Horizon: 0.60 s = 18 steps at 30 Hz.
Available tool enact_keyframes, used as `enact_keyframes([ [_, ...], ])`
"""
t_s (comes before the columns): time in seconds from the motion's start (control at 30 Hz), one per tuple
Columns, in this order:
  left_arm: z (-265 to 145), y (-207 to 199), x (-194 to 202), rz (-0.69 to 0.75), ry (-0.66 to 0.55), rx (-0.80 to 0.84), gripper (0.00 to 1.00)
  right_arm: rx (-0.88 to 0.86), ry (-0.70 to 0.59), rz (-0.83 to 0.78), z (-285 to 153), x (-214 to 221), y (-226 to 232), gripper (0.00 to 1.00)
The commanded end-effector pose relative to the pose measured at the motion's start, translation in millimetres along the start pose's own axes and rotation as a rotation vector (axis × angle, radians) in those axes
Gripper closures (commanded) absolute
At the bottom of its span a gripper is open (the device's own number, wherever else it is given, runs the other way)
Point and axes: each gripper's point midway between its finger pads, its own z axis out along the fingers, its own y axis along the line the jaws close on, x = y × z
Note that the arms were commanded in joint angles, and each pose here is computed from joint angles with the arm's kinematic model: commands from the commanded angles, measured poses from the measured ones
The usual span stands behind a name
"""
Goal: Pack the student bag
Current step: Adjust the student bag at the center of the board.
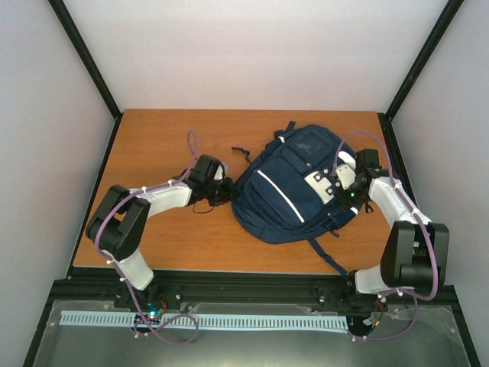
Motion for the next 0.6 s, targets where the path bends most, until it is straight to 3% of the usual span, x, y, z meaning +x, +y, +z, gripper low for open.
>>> enact_keyframes([
  [0.0, -22.8, -28.1, 21.7, 0.044, 0.001, 0.123, 0.99, 0.01, -0.021, 0.017, 14.9, -28.2, -15.3, 0.48],
  [0.3, -38.9, -16.3, 101.6, 0.088, 0.021, 0.063, 0.99, -0.018, -0.012, -0.076, 59.8, -112.0, 4.6, 0.5],
  [0.57, -38.6, -24.8, 142.6, 0.151, 0.058, 0.036, 0.98, -0.045, -0.01, -0.115, 93.1, -182.0, 29.1, 0.49],
])
